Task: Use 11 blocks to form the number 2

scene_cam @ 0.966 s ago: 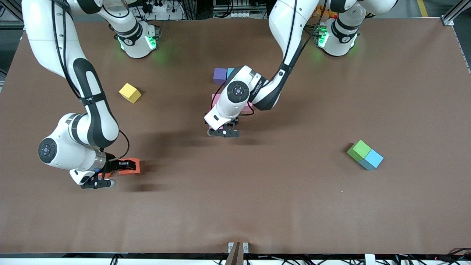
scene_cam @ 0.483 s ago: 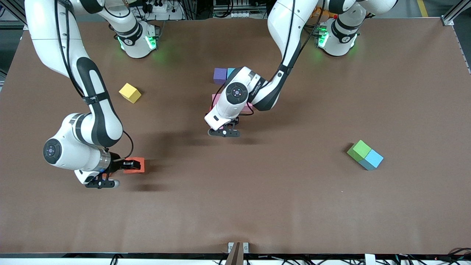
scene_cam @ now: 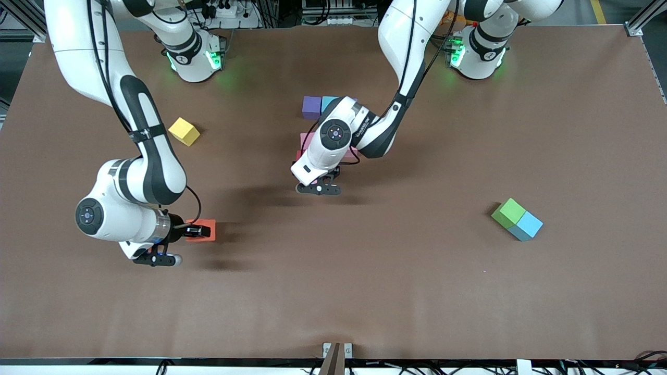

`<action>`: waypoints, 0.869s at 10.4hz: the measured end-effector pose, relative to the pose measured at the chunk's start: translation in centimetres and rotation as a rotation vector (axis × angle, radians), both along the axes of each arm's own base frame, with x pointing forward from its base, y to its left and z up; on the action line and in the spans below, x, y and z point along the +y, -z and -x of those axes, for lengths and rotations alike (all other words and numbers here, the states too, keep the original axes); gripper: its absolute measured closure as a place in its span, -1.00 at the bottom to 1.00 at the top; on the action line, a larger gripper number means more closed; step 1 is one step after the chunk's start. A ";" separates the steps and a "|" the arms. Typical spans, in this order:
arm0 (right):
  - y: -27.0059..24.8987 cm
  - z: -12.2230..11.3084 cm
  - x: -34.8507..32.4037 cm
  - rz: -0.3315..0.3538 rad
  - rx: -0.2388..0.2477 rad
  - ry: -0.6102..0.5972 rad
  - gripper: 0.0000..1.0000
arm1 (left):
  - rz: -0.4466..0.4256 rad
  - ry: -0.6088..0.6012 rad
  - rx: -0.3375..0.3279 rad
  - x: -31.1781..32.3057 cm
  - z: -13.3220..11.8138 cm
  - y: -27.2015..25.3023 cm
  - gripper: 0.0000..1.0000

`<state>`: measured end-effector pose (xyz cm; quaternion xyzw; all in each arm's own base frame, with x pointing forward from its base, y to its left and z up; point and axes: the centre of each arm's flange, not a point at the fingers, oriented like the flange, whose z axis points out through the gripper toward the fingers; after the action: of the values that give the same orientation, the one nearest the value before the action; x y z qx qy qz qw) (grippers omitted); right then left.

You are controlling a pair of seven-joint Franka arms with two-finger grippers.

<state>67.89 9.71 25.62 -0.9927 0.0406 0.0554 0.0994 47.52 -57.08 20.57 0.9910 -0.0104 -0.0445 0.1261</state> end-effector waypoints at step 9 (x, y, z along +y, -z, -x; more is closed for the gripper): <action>-1.0 0.1 2.7 0.001 0.008 -0.002 -0.13 | -0.007 0.039 -0.077 -1.6 0.4 -6.6 -1.00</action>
<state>67.83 12.45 26.58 -0.9925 0.0401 0.0595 0.0987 47.16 -58.68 27.19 0.9920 -0.0346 -0.0089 0.1214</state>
